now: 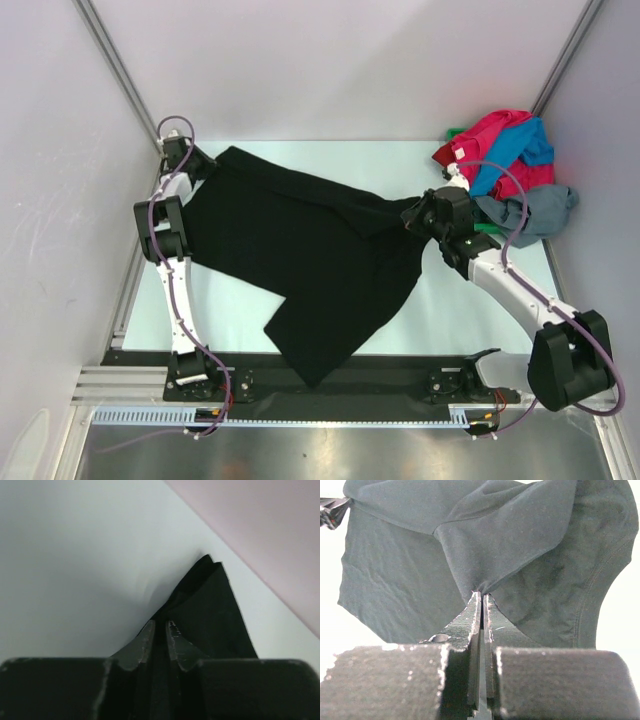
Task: Fold and stack the t-shirts
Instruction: Flatten the tshirt out
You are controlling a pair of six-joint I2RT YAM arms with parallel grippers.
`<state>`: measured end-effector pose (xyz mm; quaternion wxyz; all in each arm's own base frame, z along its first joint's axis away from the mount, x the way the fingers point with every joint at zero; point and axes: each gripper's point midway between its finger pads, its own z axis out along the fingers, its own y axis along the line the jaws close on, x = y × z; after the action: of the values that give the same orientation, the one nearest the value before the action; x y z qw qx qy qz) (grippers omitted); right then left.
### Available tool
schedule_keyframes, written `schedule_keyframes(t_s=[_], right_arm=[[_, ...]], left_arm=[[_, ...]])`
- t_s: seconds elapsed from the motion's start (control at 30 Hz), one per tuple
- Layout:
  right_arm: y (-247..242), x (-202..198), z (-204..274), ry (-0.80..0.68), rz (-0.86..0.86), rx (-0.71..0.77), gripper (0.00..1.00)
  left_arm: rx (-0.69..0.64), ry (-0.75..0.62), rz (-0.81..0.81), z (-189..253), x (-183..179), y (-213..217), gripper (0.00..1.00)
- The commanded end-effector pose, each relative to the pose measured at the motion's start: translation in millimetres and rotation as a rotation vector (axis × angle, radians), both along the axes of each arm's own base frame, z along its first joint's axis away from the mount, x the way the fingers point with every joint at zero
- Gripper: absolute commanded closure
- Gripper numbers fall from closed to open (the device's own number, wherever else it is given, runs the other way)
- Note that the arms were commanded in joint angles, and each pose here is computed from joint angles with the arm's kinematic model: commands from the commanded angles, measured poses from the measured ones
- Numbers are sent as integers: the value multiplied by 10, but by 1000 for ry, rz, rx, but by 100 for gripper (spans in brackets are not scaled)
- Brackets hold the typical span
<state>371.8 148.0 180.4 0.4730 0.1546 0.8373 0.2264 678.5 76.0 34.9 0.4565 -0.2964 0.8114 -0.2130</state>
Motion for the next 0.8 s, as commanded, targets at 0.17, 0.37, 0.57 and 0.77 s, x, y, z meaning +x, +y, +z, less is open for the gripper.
schedule_keyframes(t_s=[0.17,0.37,0.57,0.77], right_arm=[[66,-159,77,-6,20,35,100],[28,-193,54,-9,11,15,100],[47,-196,69,-23,25,15,100],[37,-206,49,-24,22,14,100]], left_arm=[[94,2,49,421,-170,264,76],[136,-24,-2,626,-183,251,56],[82,33,-9,417,-140,211,57],[-39,7,-17,350,-100,48,64]])
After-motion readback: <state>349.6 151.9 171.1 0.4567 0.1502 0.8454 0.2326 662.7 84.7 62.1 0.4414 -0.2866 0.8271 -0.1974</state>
